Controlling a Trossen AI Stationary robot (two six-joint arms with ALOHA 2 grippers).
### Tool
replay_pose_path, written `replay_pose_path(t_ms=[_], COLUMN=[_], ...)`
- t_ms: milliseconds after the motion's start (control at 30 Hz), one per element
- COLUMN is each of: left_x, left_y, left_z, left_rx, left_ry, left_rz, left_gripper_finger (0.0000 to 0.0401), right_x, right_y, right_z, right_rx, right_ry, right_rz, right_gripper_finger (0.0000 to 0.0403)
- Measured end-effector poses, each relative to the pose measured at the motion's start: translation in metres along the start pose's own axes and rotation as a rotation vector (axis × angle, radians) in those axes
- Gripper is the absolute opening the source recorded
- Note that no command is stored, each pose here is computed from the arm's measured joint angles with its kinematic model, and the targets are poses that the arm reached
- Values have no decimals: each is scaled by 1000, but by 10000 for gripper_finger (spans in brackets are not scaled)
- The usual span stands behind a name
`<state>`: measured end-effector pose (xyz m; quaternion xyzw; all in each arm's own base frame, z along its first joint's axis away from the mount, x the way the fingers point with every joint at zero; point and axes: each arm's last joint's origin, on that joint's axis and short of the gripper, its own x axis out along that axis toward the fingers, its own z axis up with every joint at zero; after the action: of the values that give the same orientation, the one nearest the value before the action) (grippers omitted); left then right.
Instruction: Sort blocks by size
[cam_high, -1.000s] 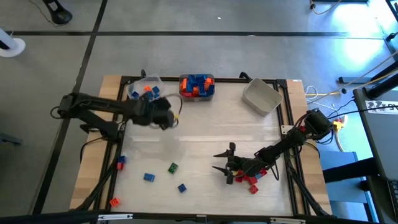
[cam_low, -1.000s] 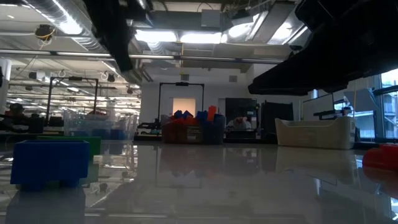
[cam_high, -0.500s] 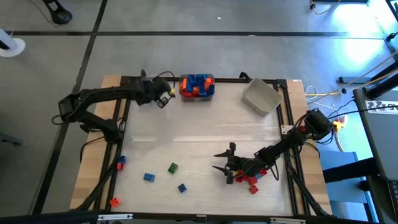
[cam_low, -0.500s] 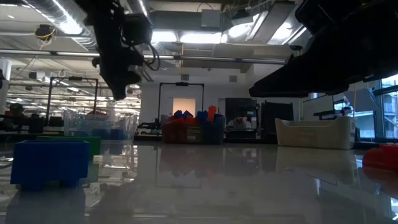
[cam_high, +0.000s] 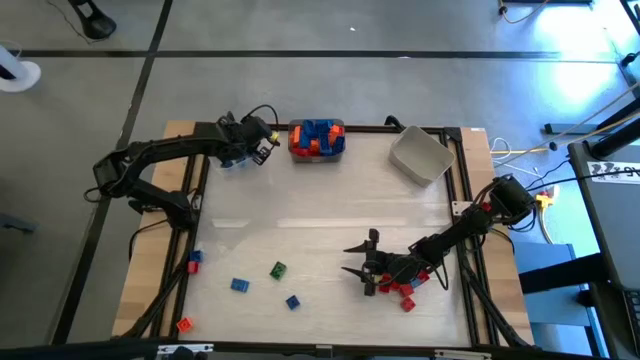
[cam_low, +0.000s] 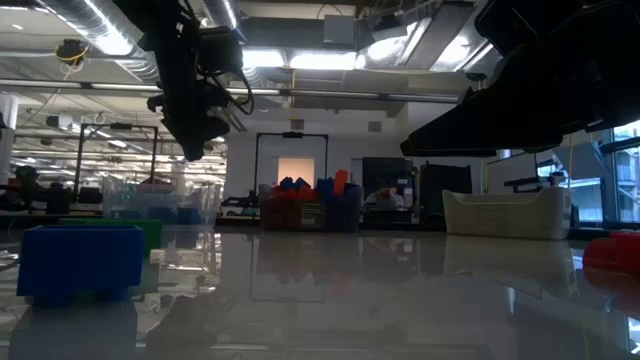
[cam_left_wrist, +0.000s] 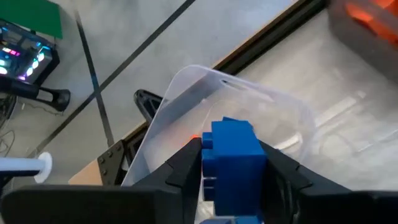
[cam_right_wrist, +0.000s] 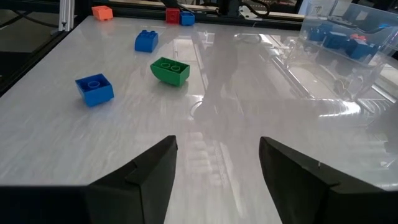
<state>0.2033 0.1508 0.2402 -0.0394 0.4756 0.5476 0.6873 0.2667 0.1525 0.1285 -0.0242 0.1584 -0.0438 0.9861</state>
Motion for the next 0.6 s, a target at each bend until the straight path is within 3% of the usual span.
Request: replay_pose_path(t_ms=[333, 500, 600], left_x=[-6, -35, -57], left_y=[-3, -14, -24], left_z=[-1, -5, -10], left_rx=[31, 94, 145], left_ry=[-12, -110, -177], left_rz=[-14, -90, -194], left_gripper_finger=[203, 209, 210], right_x=[0, 0, 0], right_y=[0, 0, 0], right_z=[0, 0, 0], right_rx=[0, -1, 0], right_ry=[1, 1, 1], right_rz=[0, 0, 0], right_gripper_finger=[230, 230, 230])
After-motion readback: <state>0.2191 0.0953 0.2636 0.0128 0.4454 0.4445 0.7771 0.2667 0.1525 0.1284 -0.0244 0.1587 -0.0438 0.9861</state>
